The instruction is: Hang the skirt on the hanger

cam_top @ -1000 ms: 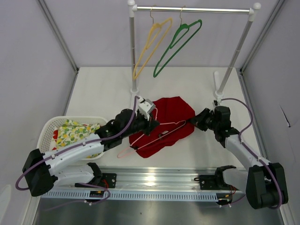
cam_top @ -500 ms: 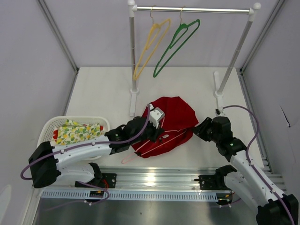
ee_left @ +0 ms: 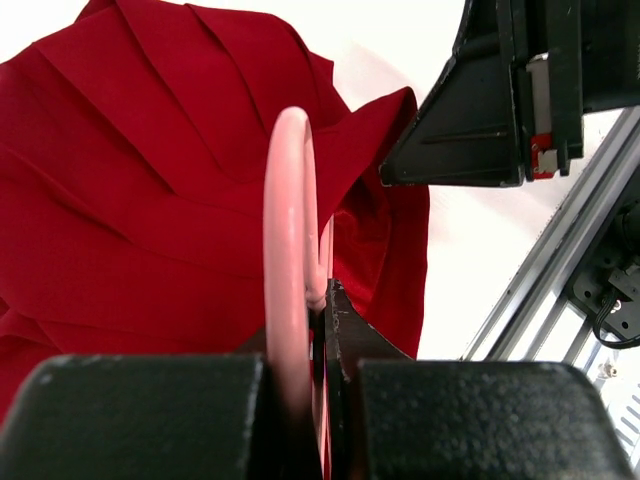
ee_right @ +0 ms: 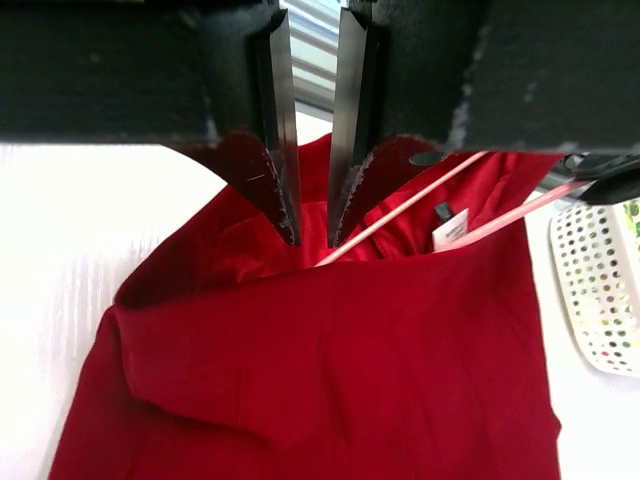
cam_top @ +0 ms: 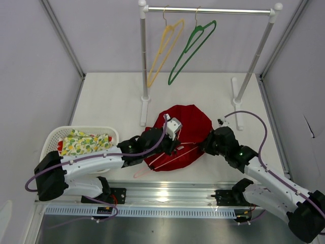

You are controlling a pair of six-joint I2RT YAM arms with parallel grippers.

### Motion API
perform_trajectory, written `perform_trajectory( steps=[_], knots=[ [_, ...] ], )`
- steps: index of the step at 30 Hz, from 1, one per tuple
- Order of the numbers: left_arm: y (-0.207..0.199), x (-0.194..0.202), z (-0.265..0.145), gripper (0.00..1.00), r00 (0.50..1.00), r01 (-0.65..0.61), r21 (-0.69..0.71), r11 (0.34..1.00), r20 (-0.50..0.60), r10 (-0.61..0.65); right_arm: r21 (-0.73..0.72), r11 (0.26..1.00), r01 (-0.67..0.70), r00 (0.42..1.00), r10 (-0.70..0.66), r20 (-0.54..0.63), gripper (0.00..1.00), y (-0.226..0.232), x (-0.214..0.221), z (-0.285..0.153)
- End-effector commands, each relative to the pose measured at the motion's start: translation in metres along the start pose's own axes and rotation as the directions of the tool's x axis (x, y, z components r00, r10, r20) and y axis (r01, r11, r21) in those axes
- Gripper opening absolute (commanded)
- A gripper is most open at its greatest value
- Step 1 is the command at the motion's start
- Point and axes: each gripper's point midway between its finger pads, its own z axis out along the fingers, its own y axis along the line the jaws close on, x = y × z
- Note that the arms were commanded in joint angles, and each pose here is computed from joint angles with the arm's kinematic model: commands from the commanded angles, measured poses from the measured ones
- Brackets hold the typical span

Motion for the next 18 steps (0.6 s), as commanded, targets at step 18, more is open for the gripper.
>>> perform_trajectory(
  steps=[18],
  knots=[
    [-0.016, -0.038, -0.010, 0.00, 0.999, -0.026, 0.047, 0.999, 0.038, 0.025, 0.298, 0.951, -0.086, 0.996, 0.073, 0.054, 0.31, -0.091, 0.008, 0.006]
  ],
)
